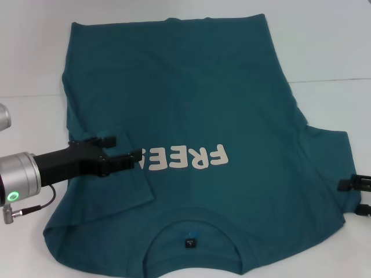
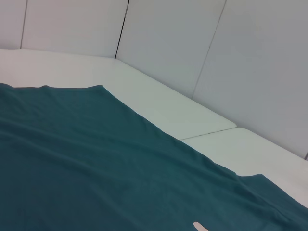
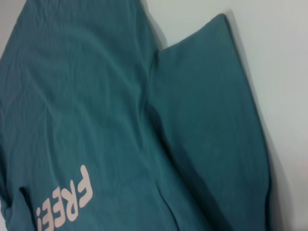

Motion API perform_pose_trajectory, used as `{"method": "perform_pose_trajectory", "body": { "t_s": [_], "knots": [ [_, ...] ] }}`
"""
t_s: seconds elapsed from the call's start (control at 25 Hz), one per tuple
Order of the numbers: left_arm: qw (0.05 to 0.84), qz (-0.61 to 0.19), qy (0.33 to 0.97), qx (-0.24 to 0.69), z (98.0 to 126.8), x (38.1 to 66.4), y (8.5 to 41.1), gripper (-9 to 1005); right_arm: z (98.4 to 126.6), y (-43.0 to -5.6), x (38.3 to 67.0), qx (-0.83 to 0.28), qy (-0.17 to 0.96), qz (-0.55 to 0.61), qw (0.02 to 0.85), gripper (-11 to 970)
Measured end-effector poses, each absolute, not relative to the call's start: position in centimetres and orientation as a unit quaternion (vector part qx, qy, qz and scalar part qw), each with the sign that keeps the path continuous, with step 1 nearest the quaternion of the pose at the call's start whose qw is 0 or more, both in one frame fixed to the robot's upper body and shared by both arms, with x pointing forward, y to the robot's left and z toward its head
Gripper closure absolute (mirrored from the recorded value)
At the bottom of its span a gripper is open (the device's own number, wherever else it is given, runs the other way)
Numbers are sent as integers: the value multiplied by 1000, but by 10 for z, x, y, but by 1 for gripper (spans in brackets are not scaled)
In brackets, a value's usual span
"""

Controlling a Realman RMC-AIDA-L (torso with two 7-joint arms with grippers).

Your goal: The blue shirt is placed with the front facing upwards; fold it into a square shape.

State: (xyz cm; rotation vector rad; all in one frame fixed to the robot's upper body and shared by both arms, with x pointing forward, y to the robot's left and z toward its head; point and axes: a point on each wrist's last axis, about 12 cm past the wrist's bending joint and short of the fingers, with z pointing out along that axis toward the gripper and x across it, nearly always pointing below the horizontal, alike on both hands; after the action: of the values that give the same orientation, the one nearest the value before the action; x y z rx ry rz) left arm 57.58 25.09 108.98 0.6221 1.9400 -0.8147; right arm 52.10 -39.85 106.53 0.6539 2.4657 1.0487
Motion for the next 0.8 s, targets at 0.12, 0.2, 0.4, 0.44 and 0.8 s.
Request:
{"method": "perform_pose_trajectory", "body": {
  "t_s": [0.12, 0.2, 0.4, 0.44, 0.8],
  "knots": [
    [456, -330, 787, 252, 1090, 576, 251, 134, 1064, -397, 522, 237, 874, 378, 195, 127],
    [457, -329, 787, 252, 1090, 576, 251, 134, 1062, -397, 522, 238, 873, 378, 195, 130],
    [457, -329, 788, 251, 1090, 576, 252, 134, 1062, -397, 523, 242, 870, 380, 201, 137],
    [457, -329, 788, 251, 1090, 576, 252, 134, 1063, -397, 523, 243, 869, 381, 202, 139],
    [457, -328, 788, 251, 1090, 576, 252, 134, 1060, -398, 522, 254, 865, 383, 204, 275]
  ]
}}
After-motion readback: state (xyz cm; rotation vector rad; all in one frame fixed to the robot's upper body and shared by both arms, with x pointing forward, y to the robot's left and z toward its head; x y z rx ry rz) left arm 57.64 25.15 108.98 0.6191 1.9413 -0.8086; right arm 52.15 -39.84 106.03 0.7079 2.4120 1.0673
